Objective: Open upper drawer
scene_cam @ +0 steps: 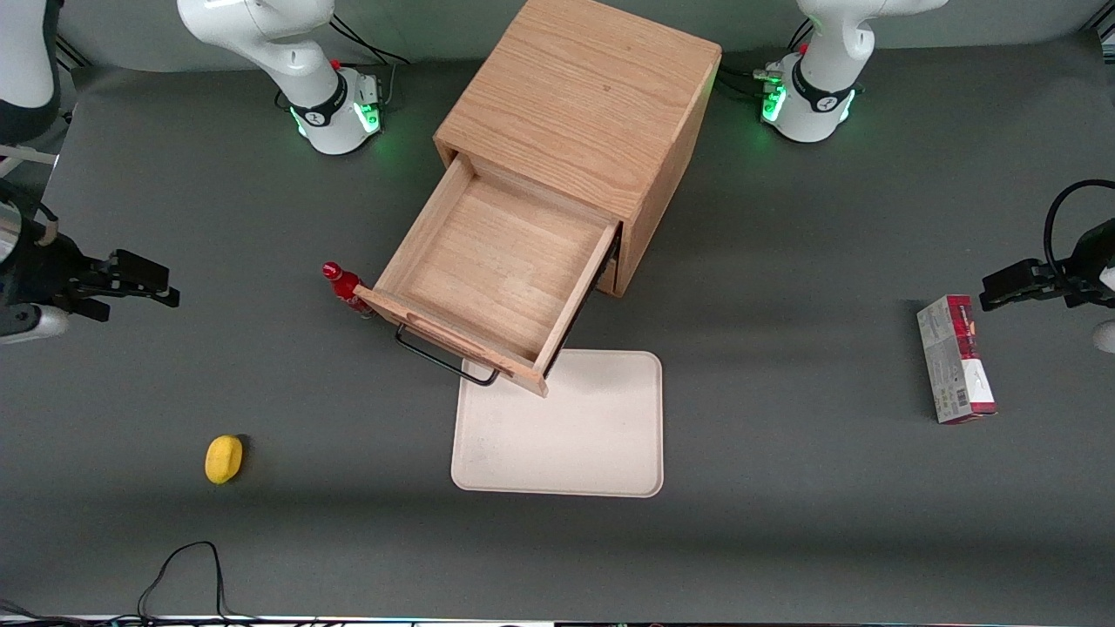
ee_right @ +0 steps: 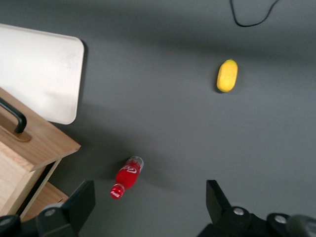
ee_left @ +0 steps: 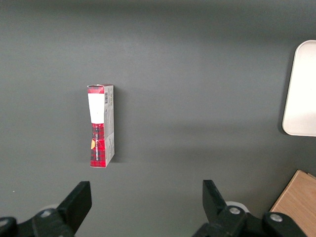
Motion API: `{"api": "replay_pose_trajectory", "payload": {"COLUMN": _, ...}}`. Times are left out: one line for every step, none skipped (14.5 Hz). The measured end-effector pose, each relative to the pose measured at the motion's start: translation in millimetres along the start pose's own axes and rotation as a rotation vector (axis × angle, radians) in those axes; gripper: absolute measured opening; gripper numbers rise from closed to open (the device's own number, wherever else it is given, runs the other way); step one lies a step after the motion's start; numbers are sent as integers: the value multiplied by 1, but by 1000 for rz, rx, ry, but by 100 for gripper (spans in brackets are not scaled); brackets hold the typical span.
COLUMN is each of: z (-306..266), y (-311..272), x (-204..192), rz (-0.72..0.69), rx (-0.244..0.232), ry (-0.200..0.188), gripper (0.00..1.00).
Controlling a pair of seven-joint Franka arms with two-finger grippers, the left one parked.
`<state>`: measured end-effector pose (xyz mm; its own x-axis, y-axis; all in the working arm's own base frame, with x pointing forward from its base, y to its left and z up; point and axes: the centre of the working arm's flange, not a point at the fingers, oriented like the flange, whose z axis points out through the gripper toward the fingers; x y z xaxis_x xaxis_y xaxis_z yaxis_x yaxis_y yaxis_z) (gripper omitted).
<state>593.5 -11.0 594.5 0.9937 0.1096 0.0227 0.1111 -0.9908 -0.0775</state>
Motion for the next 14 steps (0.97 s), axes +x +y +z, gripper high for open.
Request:
{"api": "replay_pose_trajectory", "payload": {"z": 1, "y": 6, "x": -6, "rz": 10, "rx": 0, "ry": 6, "gripper": 100}}
{"api": "replay_pose_trajectory", "payload": {"z": 2, "y": 10, "x": -11, "rz": 16, "rx": 0, "ry": 3, "gripper": 100}}
{"api": "replay_pose_trajectory", "payload": {"z": 2, "y": 11, "x": -14, "rz": 19, "rx": -2, "ry": 1, "gripper": 100}}
{"api": "replay_pose_trajectory", "payload": {"z": 2, "y": 13, "x": -16, "rz": 21, "rx": -8, "ry": -1, "gripper": 100}}
{"api": "replay_pose_trajectory", "payload": {"z": 2, "y": 16, "x": -17, "rz": 25, "rx": -20, "ry": -3, "gripper": 100}}
{"api": "replay_pose_trajectory", "payload": {"z": 2, "y": 18, "x": -17, "rz": 30, "rx": -34, "ry": -5, "gripper": 100}}
{"api": "replay_pose_trajectory", "payload": {"z": 2, "y": 19, "x": -18, "rz": 37, "rx": -46, "ry": -7, "gripper": 100}}
{"api": "replay_pose_trajectory", "payload": {"z": 2, "y": 20, "x": -18, "rz": 56, "rx": -53, "ry": -8, "gripper": 100}}
{"api": "replay_pose_trajectory", "payload": {"z": 2, "y": 20, "x": -18, "rz": 75, "rx": -56, "ry": -6, "gripper": 100}}
{"api": "replay_pose_trajectory", "payload": {"z": 1, "y": 20, "x": -17, "rz": 83, "rx": -57, "ry": -2, "gripper": 100}}
{"api": "replay_pose_trajectory", "payload": {"z": 1, "y": 20, "x": -17, "rz": 84, "rx": -57, "ry": 2, "gripper": 100}}
{"api": "replay_pose_trajectory", "payload": {"z": 1, "y": 20, "x": -17, "rz": 84, "rx": -58, "ry": 3, "gripper": 100}}
{"api": "replay_pose_trajectory", "payload": {"z": 1, "y": 20, "x": -17, "rz": 84, "rx": -58, "ry": 3, "gripper": 100}}
{"api": "replay_pose_trajectory", "payload": {"z": 1, "y": 21, "x": -17, "rz": 84, "rx": -59, "ry": 3, "gripper": 100}}
